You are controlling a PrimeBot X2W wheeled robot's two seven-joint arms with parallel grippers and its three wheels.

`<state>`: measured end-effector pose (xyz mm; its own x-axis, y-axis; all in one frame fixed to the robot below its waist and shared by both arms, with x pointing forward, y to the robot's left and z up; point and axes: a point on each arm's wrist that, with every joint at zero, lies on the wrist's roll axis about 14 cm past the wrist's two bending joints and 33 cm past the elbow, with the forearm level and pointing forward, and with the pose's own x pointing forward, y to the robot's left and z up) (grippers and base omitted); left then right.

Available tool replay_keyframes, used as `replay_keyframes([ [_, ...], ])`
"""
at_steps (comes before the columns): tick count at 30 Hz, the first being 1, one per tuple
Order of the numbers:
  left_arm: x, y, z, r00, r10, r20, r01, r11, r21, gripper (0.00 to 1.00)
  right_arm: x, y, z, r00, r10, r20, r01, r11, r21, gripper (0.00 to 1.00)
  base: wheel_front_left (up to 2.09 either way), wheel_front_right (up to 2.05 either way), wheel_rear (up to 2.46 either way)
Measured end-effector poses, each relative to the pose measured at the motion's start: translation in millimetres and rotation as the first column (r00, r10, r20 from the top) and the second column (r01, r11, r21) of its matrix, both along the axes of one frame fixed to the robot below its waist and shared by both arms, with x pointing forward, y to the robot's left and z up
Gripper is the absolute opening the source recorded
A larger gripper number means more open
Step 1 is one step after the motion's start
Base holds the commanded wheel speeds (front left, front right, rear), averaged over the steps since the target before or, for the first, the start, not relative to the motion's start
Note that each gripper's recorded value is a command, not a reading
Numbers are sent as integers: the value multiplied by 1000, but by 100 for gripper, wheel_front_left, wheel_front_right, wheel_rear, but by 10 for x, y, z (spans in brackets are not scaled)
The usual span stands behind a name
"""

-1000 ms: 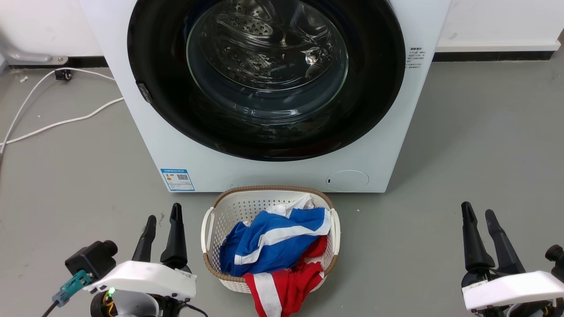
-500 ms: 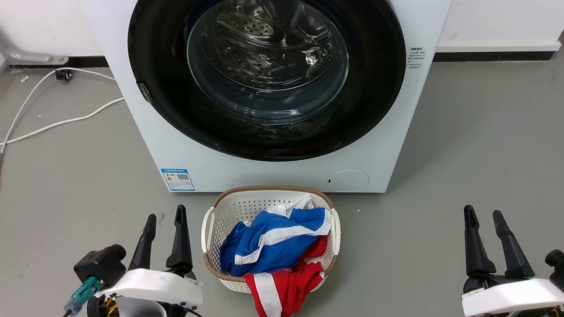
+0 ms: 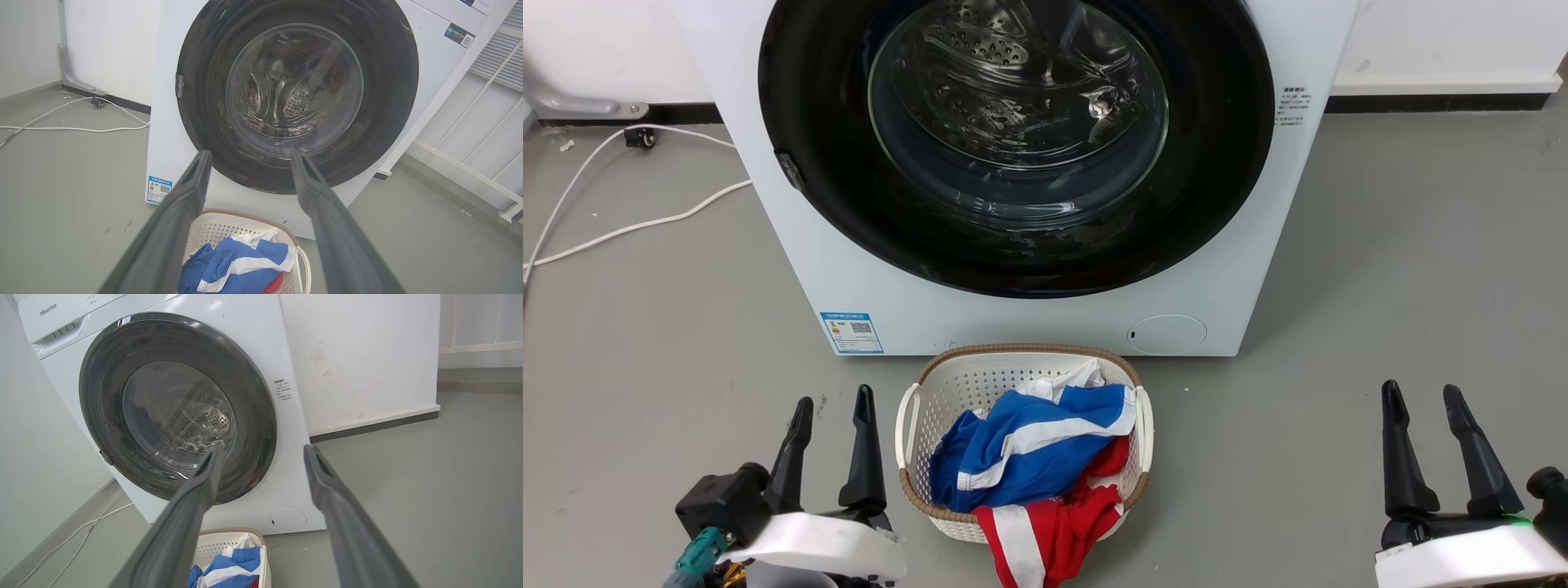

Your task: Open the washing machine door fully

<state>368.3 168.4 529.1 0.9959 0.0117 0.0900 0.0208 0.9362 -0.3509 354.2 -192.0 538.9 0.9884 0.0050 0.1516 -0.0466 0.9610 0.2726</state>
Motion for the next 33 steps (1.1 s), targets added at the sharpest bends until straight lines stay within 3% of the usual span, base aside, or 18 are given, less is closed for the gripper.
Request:
replay_keyframes([
  [13, -40, -36, -44, 1000, -6, 18, 4, 992, 130, 100, -40, 52, 49, 999, 8, 31, -4, 991, -136, 100, 0, 0, 0],
  [33, -69, -77, -73, 999, -11, 32, 3, 972, 237, 100, -89, 97, 70, 998, 19, 56, -6, 975, -221, 100, 0, 0, 0],
])
